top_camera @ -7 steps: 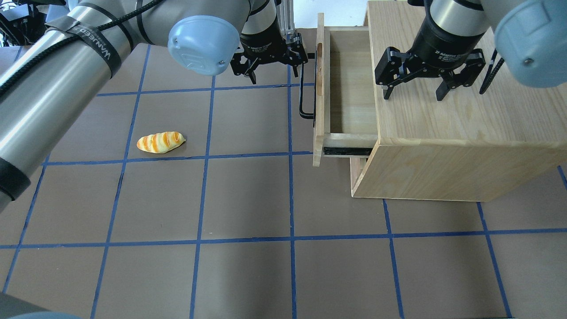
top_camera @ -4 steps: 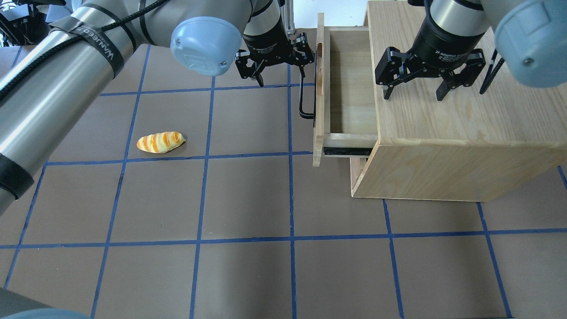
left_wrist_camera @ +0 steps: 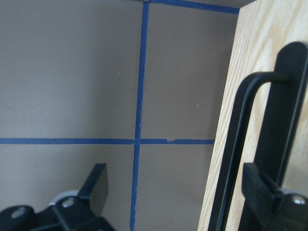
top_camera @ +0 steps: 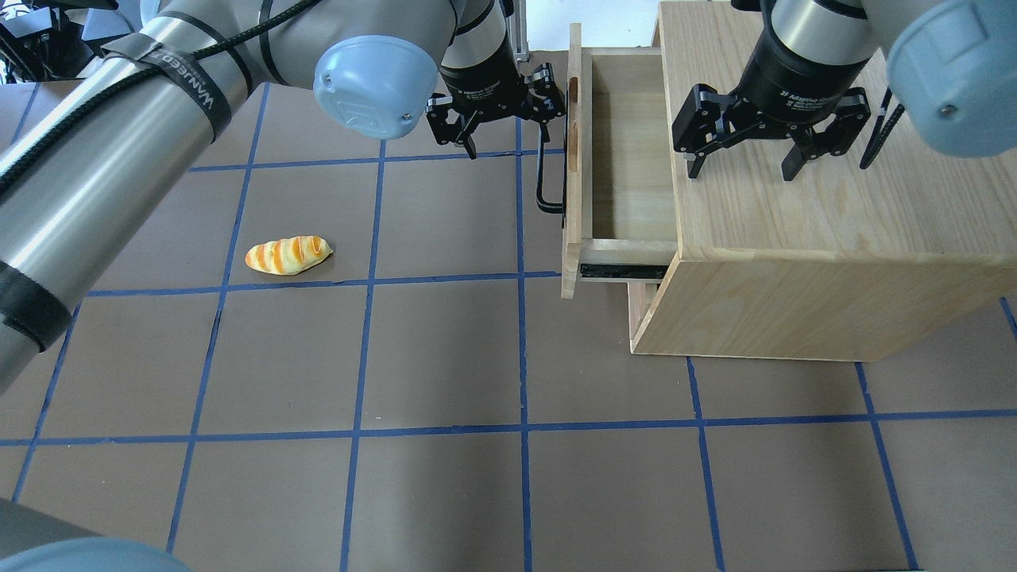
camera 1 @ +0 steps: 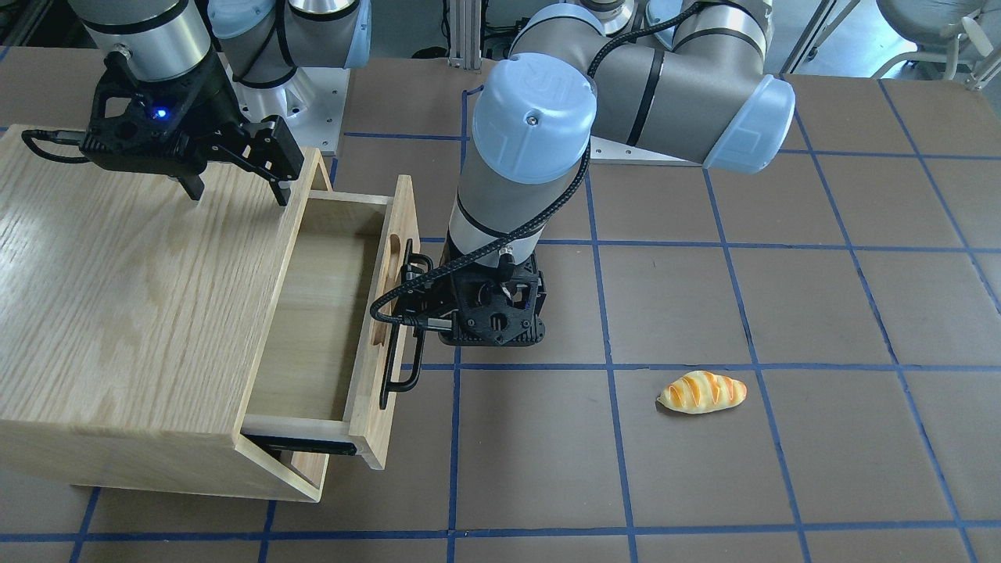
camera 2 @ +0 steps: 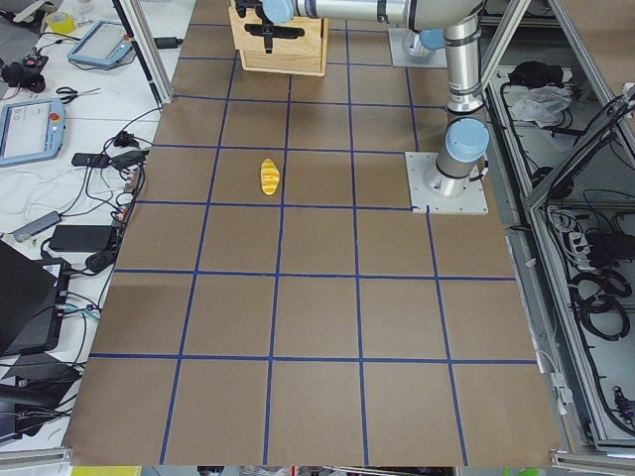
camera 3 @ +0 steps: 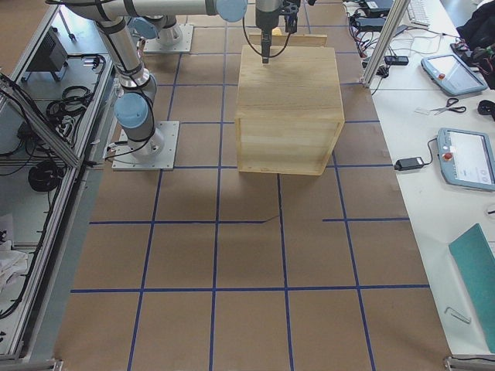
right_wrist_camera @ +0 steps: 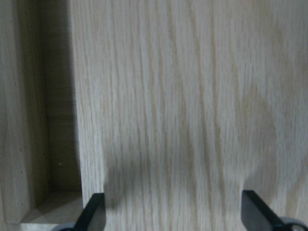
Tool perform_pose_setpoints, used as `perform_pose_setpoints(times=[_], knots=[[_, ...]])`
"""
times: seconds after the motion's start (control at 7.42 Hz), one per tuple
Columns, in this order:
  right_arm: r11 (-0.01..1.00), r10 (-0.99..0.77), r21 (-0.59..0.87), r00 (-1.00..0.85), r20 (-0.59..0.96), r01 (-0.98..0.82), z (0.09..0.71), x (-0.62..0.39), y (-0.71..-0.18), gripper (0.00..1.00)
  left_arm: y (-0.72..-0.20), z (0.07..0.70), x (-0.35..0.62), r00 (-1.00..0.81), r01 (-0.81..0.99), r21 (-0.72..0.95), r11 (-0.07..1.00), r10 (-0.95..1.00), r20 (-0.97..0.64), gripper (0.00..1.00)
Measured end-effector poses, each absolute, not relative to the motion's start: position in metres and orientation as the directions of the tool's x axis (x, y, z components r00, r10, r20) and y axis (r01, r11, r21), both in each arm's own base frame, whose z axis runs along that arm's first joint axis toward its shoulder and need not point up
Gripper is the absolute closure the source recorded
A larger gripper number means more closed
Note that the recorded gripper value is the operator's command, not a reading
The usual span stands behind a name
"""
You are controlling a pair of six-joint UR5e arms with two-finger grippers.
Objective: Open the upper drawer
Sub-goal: 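Keep pulling the drawer handle outward with the left gripper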
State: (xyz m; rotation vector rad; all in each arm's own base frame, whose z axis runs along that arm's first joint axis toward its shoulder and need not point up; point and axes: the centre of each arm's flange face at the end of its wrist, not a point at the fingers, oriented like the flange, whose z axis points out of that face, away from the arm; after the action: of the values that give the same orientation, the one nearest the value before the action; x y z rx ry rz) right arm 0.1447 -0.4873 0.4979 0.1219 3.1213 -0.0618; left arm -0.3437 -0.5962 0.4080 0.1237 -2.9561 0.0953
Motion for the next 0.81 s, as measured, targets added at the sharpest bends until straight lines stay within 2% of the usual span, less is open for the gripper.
perform_pose_setpoints(times=[0.81], knots=[[0.996,0.078,-0.039,-0.997,-0.018,0.078,0.4979,0.1446,-0.4873,0.0,-0.5969,0.4057,-0.3381,-0.989,-0.082,-0.075,0.994,-0.071,0.132,0.0]])
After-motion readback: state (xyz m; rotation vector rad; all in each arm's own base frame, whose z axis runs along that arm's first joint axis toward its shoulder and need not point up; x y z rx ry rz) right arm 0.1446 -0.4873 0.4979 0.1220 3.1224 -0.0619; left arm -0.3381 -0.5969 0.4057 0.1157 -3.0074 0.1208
